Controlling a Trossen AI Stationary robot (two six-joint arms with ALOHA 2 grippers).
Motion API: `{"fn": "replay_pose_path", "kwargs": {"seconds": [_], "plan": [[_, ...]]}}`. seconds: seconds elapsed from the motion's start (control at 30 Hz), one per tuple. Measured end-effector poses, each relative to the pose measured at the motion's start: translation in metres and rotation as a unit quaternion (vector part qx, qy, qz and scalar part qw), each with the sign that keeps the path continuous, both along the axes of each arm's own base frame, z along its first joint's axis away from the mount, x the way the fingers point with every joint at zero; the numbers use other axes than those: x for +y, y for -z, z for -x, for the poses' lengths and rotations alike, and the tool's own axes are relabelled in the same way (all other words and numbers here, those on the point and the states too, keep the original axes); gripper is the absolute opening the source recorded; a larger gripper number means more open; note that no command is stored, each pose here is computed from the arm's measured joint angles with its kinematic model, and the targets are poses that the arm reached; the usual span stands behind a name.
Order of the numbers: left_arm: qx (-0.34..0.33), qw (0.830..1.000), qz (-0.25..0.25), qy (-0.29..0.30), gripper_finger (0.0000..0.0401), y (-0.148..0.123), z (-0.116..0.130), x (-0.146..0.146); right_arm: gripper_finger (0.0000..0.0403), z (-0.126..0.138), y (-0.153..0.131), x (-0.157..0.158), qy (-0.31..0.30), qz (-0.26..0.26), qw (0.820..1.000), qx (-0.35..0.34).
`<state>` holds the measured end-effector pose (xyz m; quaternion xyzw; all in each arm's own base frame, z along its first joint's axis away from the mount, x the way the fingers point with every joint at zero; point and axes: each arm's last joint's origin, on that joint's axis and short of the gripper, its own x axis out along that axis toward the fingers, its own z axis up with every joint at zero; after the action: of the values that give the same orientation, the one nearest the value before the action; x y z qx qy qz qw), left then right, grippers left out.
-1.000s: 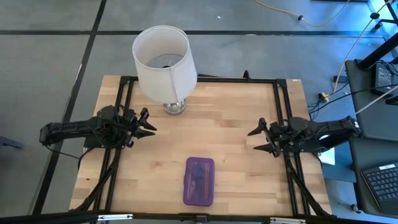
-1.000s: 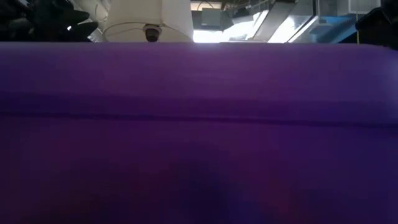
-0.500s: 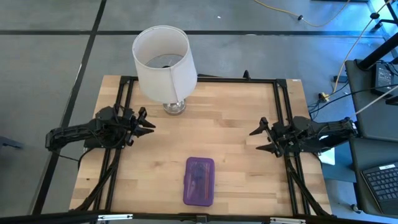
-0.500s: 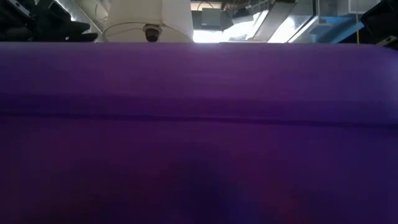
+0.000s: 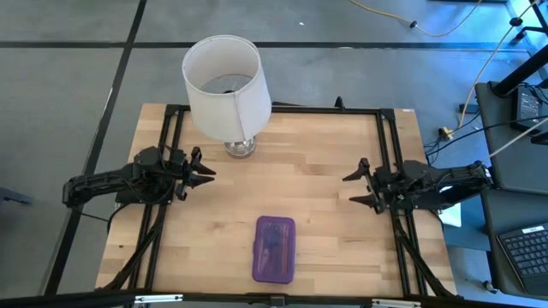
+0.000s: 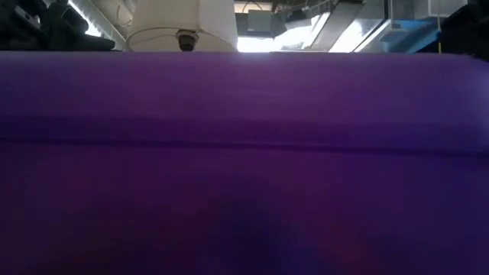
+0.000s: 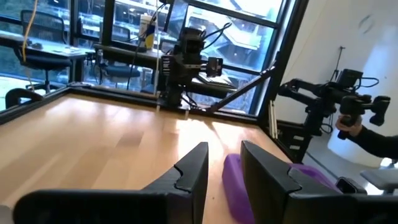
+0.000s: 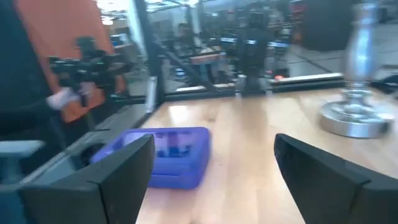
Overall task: Pick & place school supplies into a supply box
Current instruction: Return to Home Position
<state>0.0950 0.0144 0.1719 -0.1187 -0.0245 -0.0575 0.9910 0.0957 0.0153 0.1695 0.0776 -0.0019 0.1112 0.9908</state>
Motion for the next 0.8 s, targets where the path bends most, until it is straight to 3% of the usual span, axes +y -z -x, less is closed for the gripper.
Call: {"fn": "replay_pose_path", "kwargs": {"seconds": [0.23,0.47,0.8], "plan": [[-0.003,1.000,-0.007,-0.007,0.0088,0.000,0.000,0.000,0.0334,-0.001,0.000,-0.005,0.093,-0.013,0.996,0.002],[0.002,0.985,-0.008,-0.172,0.0088,0.001,0.001,0.010,0.0334,-0.001,0.000,-0.006,0.100,-0.012,0.995,0.000],[0.044,0.982,-0.030,-0.183,0.0088,0.008,-0.002,0.011,0.0334,-0.001,0.000,-0.006,0.097,-0.012,0.995,0.001]]}}
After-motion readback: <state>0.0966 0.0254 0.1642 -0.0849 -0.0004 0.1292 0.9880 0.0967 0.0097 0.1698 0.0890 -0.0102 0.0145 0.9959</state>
